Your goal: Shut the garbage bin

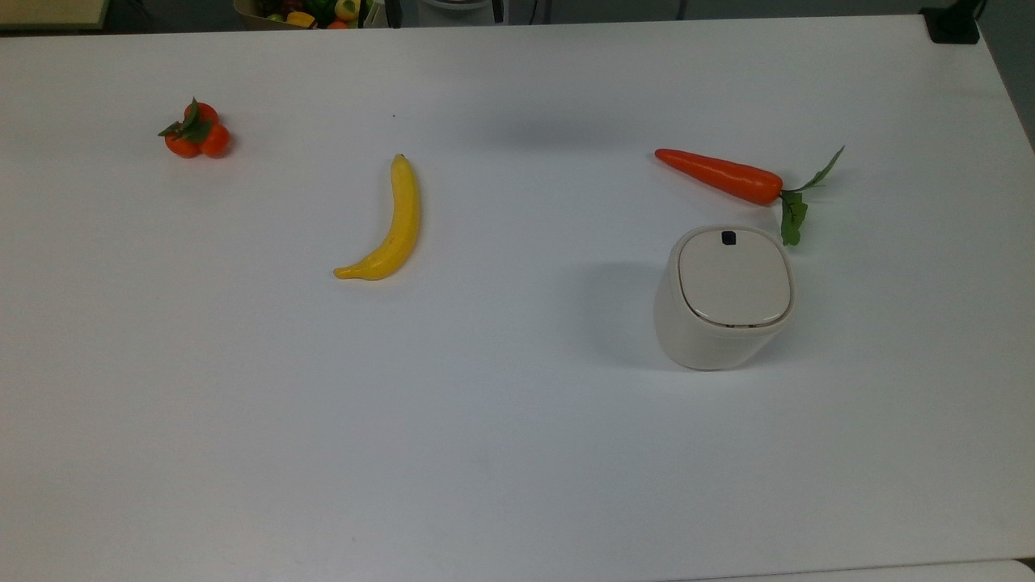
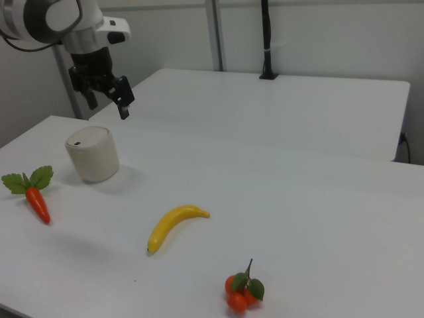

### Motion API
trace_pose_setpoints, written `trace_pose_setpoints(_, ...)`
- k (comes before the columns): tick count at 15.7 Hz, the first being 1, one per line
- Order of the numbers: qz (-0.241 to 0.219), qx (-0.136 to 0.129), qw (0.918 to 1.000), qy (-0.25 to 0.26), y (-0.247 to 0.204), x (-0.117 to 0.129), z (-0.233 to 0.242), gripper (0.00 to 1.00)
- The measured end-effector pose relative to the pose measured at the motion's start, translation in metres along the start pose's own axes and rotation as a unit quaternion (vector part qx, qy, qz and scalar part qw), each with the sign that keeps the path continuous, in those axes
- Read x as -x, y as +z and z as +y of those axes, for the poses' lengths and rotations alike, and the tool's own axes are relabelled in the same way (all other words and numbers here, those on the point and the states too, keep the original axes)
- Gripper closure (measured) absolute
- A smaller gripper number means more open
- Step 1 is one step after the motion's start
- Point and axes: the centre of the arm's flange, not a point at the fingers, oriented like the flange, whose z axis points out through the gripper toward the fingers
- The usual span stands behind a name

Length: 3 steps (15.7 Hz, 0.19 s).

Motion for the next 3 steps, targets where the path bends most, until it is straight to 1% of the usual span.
trace_pose_setpoints(3, 0.003, 0.000, 1.0000, 0.000, 0.0000, -0.0009, 0.0009, 0.00)
